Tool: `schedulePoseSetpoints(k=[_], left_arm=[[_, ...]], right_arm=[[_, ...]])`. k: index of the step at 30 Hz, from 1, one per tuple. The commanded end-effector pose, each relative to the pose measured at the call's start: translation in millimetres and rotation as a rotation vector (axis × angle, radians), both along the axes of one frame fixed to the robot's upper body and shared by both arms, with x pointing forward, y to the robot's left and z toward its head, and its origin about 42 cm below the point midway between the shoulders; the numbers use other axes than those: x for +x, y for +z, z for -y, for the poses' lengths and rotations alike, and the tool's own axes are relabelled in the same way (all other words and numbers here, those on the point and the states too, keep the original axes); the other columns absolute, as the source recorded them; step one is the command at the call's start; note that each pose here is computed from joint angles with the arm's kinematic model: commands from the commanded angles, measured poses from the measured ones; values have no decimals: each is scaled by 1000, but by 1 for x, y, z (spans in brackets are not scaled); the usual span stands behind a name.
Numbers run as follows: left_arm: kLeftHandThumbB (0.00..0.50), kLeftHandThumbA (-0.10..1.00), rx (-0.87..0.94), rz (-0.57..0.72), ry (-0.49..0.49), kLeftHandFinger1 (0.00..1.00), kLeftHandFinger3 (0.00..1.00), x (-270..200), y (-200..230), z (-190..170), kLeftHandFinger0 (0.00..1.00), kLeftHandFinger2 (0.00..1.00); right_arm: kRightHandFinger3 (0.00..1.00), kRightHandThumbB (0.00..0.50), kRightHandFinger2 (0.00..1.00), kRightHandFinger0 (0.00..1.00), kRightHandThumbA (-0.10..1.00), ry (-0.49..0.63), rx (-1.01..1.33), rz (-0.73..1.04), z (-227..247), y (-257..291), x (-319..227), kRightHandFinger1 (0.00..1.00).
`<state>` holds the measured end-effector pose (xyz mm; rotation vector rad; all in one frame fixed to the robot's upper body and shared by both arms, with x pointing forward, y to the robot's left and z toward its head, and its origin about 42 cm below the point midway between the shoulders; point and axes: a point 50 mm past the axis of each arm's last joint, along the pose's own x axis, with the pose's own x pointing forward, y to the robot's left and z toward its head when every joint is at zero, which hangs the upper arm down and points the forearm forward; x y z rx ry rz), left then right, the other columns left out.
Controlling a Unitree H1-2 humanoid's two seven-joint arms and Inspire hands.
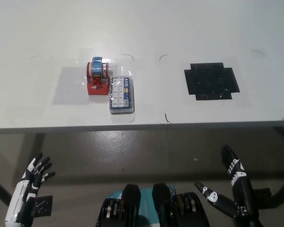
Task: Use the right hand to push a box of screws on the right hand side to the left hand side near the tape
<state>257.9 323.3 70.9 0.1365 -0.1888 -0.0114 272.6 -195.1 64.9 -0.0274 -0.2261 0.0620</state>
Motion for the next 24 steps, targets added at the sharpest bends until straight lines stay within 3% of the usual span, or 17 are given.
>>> schedulePoseSetpoints(k=[1,4,5,24], left_arm=[[298,856,10,71,-8,991,1000,7,12,-5,925,1000],[303,847,5,72,-6,1000,1000,9,12,-4,944,1000],[294,848,6,74,-7,1000,1000,9,13,-4,1000,1000],[295,892,21,66,-10,1000,1000,10,12,-4,1000,1000]], right_arm=[[1000,133,1000,1000,925,16,21,45,-2,8,8,1000],[1000,130,1000,1000,926,19,17,48,-2,9,8,1000],[1000,130,1000,1000,926,17,16,51,-2,10,9,1000],[1000,118,1000,1000,917,24,3,52,-4,10,10,1000]])
